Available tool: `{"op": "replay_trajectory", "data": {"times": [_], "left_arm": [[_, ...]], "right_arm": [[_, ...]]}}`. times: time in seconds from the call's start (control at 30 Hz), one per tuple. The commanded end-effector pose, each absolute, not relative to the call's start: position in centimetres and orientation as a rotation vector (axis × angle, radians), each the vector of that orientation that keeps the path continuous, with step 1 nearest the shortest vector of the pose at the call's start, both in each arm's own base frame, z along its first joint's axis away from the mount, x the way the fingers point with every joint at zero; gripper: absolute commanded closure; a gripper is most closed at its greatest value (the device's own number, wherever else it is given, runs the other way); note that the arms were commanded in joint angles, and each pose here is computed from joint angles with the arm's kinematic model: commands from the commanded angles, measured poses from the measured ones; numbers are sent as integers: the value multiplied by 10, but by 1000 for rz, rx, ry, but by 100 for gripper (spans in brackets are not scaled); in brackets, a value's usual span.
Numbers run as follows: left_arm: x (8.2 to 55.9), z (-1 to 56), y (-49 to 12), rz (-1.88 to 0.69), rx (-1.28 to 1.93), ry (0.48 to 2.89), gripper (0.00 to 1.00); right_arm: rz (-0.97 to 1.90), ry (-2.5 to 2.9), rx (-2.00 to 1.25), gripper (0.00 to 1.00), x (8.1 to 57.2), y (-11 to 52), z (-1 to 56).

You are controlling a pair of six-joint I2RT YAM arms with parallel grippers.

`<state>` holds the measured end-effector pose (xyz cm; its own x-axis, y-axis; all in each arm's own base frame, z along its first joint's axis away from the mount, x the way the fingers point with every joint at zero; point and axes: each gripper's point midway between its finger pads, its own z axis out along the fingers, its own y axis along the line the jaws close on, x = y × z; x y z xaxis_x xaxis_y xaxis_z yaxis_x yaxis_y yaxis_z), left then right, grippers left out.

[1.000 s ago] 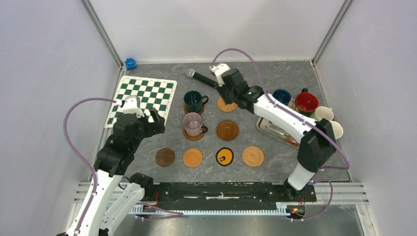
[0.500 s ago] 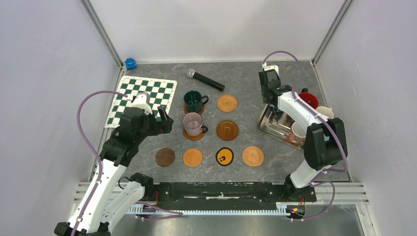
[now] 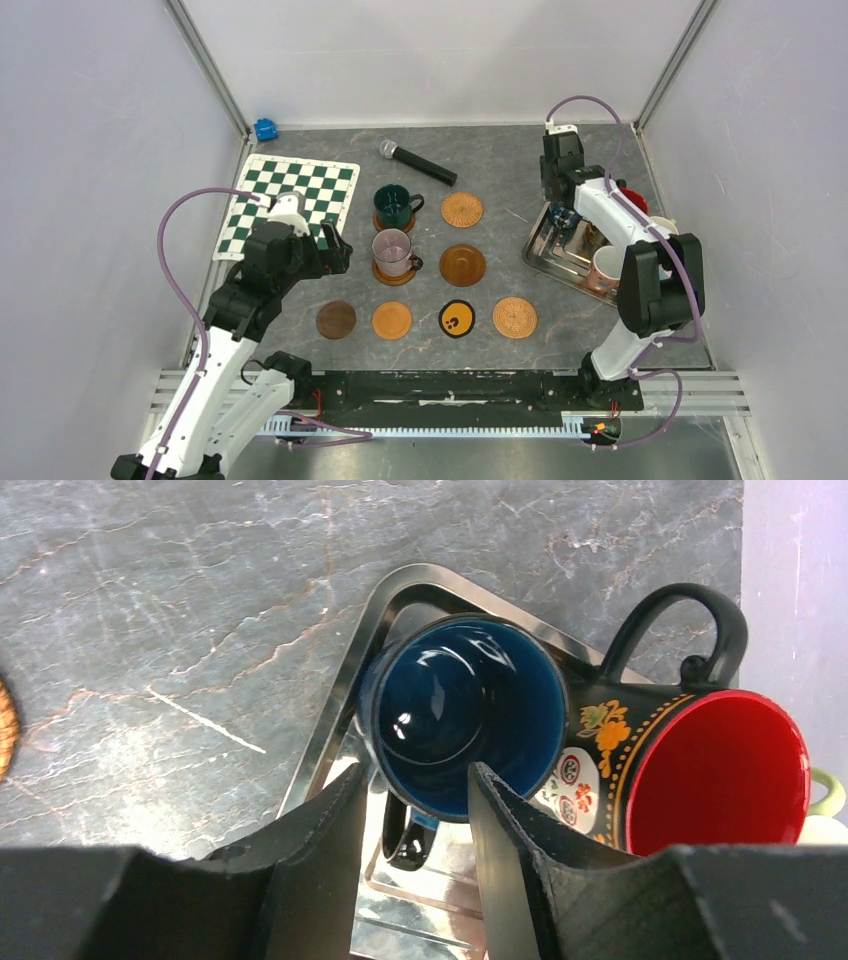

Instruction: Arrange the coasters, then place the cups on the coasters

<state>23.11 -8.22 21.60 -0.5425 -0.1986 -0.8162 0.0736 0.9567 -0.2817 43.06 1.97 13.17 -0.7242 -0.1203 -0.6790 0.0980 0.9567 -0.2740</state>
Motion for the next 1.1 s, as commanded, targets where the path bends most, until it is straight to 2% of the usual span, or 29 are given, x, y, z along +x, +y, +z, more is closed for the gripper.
{"op": "replay_trajectory", "data": {"times": [0.0,0.23,0.63,0.8,1.07], "left_arm": [[234,226,-81,-332,-32,2063,0],[233,225,-81,-333,-31,2062,0],[231,226,-83,-351,-19,2055,0],[232,226,-84,-350,-20,2059,0],[233,224,-86,-357,-12,2064,0]], "right_arm": [[-357,2292,51,56,447,5,157],[-342,2252,162,56,437,-29,186],[-398,2252,267,54,425,-77,192],[-409,2257,308,55,421,-98,191],[-312,2323,273,56,416,-92,164]]}}
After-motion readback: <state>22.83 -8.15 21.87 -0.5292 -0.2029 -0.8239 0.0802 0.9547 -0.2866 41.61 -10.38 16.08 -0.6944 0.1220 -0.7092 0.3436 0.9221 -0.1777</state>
